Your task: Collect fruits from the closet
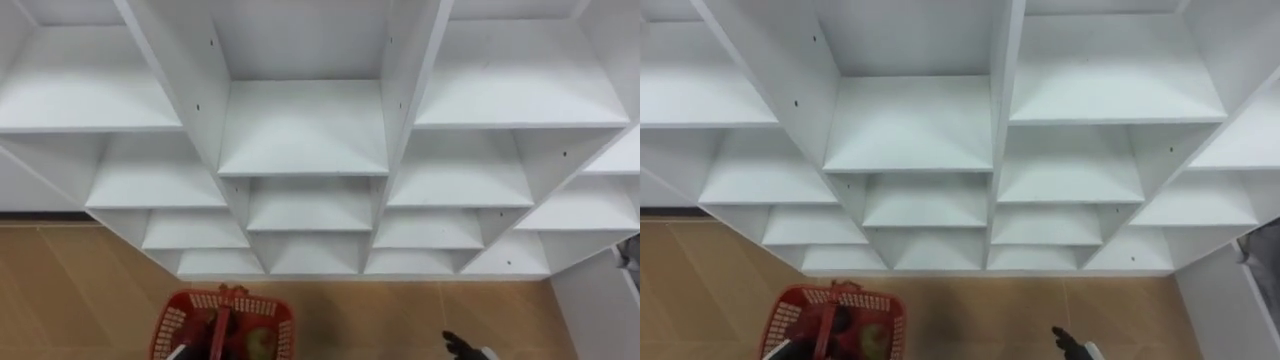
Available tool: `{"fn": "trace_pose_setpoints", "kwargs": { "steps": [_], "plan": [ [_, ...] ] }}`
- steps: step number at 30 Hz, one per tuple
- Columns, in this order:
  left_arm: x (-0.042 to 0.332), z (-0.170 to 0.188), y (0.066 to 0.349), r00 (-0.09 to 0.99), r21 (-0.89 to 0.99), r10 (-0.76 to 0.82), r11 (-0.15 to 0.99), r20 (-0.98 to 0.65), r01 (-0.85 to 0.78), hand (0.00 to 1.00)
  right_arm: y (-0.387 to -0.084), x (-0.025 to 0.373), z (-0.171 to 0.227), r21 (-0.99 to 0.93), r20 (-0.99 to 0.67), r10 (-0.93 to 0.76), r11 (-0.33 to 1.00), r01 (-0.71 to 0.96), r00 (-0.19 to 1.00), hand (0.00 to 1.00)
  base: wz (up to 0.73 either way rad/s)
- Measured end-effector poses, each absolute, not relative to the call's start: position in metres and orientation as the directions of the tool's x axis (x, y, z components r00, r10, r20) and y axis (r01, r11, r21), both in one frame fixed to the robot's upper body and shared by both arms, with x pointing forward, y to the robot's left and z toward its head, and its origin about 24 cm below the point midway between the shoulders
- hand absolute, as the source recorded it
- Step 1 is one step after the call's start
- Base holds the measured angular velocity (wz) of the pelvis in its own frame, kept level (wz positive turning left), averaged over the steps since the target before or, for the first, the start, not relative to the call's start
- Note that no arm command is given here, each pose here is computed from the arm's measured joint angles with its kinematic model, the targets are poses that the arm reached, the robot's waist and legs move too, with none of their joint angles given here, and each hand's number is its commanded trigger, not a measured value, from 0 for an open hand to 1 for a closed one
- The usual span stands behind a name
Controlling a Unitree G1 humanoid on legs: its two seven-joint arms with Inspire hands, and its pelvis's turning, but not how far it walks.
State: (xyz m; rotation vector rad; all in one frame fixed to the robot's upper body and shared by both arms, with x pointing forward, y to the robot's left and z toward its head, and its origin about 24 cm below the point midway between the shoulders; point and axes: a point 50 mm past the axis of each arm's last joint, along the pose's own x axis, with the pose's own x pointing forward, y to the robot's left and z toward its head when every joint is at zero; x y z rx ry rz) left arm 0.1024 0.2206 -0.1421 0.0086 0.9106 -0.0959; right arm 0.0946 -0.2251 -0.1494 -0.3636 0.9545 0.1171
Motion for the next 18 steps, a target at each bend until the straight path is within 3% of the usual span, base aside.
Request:
{"fn": "trace_pose_setpoints", "kwargs": {
  "steps": [8,18],
  "plan": [
    [0.084,-0.147,0.229,0.58,-0.035,-0.025,0.999,-0.815,-0.005,1.0,-0.239,0.071,-0.153,-0.202,-0.845,-0.13,0.976,-0.084,0.519,0.0,-0.01],
    [0.07,-0.147,0.241,0.562,-0.024,0.038,0.995,-0.826,-0.102,1.0,-0.248,0.051,-0.155,-0.2,-0.869,-0.178,0.98,0.002,0.462,0.0,-0.01]
  ]
}}
